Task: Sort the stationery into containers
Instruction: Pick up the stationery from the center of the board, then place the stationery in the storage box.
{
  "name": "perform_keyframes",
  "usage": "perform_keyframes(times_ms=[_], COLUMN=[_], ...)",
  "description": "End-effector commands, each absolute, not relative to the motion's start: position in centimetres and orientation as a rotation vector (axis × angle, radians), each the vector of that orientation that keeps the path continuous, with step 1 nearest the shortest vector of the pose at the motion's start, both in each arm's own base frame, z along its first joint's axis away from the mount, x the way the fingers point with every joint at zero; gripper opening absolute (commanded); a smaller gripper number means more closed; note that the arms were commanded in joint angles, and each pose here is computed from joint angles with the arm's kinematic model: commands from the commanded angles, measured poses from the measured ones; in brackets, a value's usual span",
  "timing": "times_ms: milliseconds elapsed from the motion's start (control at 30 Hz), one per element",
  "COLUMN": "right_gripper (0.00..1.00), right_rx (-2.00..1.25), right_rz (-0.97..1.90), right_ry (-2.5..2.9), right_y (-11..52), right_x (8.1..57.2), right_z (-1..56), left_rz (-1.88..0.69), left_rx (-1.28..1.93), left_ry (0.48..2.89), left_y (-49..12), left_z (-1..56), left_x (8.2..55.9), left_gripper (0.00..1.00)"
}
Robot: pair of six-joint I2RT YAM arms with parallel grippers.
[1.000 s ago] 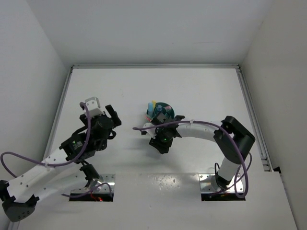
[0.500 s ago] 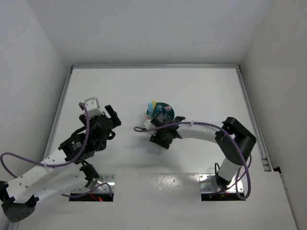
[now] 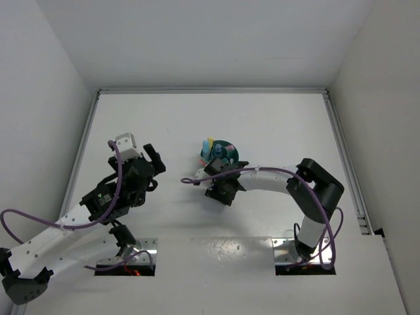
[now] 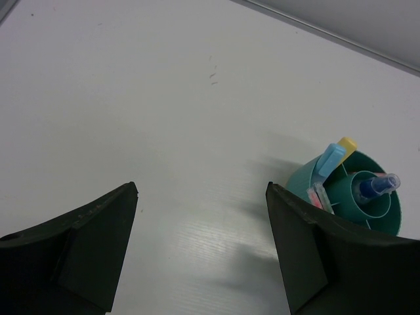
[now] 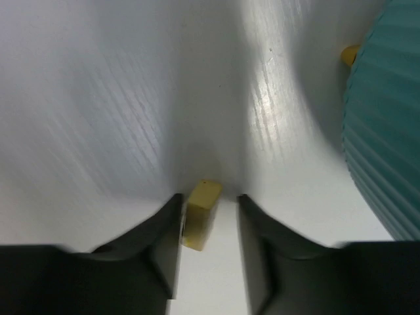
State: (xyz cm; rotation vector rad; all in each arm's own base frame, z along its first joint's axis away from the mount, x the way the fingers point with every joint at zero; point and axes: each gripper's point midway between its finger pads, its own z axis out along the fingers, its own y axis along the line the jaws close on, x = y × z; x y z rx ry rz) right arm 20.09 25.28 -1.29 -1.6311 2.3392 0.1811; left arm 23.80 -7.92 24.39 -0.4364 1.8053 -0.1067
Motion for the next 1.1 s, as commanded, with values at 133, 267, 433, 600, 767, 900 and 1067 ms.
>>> perform_keyframes(times_ms=[133, 267, 433, 600, 767, 900, 1067], right_gripper=[0.00, 0.00, 0.00, 0.00, 0.00, 0.00, 0.00], right_rx=[-1.691, -1.806, -1.715, -1.352, -1.177, -1.102, -1.057], right_rz=[0.219, 0.465, 0.165, -0.054, -0.220, -0.249, -0.256], right_ry=[2.337, 2.141, 1.919, 1.868, 1.969, 1.964, 1.997], right_y=[25.3, 27.9, 25.8, 23.8, 22.8, 22.9, 22.2], right_x=[19.2, 17.9, 21.8, 26.8, 30.2, 32.1, 33.5], right_z=[-1.2, 4.4, 14.0, 19.0, 16.2, 15.9, 15.5], left_rz=[-0.149, -0.149, -0.143, -0.141, -0.141, -0.150, -0.150], left_rx=[-0.458, -0.458, -0.450, -0.449, -0.449, -0.454, -0.454], left_ry=[1.768, 1.768, 1.769, 1.771, 1.770, 1.763, 1.763], left_y=[-7.8, -7.8, -7.9, -8.1, -8.1, -7.9, -7.9], left_z=[26.0, 26.0, 26.0, 25.9, 25.9, 25.9, 25.9], left_x=[23.9, 23.9, 24.0, 24.2, 24.2, 24.0, 24.0], left_gripper=[0.85, 0.85, 0.85, 0.85, 0.85, 0.85, 0.85])
